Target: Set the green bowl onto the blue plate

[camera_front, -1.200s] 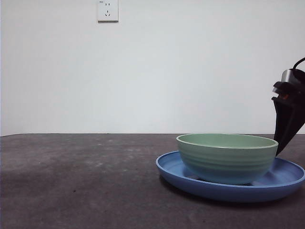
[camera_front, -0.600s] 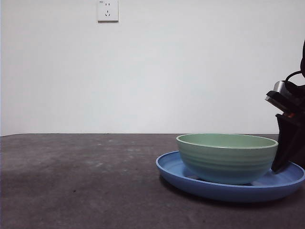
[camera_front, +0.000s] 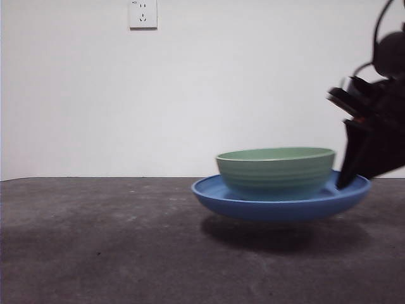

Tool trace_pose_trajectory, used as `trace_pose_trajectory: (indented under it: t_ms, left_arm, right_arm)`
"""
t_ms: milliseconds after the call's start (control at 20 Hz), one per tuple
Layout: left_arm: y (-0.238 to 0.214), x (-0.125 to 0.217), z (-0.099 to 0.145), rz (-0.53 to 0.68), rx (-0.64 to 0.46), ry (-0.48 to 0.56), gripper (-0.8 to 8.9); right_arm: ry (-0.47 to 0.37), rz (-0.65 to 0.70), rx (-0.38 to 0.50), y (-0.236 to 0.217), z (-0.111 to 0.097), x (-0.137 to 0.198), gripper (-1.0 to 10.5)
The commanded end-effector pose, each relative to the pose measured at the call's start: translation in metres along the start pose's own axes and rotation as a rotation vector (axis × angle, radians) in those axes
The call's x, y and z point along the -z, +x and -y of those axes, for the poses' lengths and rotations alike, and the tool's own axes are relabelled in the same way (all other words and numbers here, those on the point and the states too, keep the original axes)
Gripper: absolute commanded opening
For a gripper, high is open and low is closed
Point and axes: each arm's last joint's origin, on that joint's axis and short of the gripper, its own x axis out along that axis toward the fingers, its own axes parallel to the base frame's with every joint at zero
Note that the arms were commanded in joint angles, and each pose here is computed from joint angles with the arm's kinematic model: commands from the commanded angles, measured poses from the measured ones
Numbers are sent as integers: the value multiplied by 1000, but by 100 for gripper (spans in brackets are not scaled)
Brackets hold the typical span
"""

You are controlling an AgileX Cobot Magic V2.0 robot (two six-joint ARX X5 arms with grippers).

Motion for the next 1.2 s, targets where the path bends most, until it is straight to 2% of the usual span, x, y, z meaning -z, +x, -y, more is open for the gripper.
trace_pose_trajectory:
  t_ms: [50,250,400,700,1050,1200]
  left_arm:
    - [-1,-3,1,12,4,8,604]
    - [-1,-3,1,12,4,8,604]
    - [-1,-3,1,13,4,7,604]
    - [-1,-3,1,12,4,4,604]
    - [-1,-3,1,12,4,4,604]
    - [-1,-3,1,12,4,4,604]
  right_arm:
    - [-23,9,-26,4,-21,-10,14]
    - [-90,22,-88,22,-55,-11,14]
    - [-107,-18,-110,47,-66,-7,14]
    - [-89,-133,-93,90,-60,2,14]
    - [-106,-121,-105,92,-61,1,22]
    - [-107,-116,-102,92,-61,1,145]
